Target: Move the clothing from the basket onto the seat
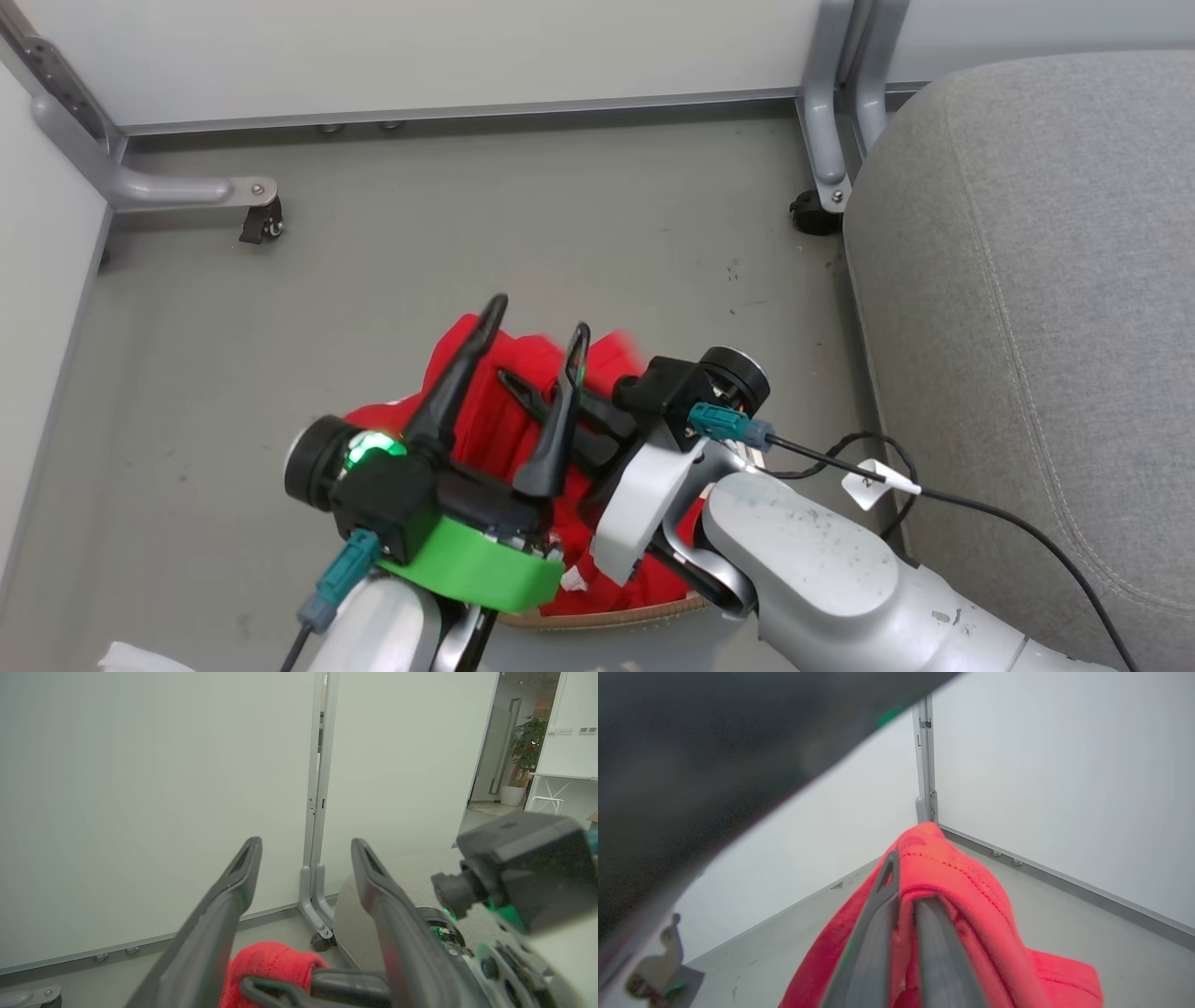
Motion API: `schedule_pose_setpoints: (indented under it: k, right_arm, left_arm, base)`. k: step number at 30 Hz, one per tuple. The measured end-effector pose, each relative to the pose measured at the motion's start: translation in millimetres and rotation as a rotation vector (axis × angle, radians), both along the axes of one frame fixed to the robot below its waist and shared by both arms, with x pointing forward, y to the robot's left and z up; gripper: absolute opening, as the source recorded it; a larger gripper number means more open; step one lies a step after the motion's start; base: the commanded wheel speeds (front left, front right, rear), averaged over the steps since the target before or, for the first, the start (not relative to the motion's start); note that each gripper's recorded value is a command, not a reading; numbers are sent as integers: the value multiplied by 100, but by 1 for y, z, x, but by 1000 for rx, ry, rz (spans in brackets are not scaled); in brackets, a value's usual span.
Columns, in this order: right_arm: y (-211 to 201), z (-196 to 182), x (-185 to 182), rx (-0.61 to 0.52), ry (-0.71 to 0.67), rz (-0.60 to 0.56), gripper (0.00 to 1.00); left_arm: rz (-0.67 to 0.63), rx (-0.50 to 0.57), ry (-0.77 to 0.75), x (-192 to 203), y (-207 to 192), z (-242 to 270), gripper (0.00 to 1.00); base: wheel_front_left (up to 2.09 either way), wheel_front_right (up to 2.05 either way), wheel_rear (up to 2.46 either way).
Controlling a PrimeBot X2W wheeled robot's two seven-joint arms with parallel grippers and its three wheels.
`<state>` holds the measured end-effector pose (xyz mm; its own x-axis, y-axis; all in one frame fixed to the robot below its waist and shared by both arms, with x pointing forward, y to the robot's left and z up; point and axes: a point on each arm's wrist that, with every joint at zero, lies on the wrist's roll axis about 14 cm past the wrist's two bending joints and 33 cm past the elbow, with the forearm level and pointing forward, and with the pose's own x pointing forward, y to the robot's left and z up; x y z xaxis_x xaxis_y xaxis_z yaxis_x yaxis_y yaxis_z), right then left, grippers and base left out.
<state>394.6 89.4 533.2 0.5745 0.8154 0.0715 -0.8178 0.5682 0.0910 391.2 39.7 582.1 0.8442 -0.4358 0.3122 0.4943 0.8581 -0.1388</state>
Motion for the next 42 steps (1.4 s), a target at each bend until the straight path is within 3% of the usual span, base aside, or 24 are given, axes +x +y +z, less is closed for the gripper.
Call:
schedule_pose_setpoints:
  k: [17,31,42]
  right_arm:
    - [-21,-7,17,-31,-3,-72,0]
    - [-29,-12,22,-32,9,-101,0]
    - [-47,-20,27,-36,33,-156,0]
  left_arm:
    - [-21,141,188,-25,9,-63,100]
    - [-38,181,290,-36,8,-97,100]
    - [-39,186,283,-31,6,-98,100]
  base:
    - [0,0,0]
    - [0,0,0]
    - [0,0,0]
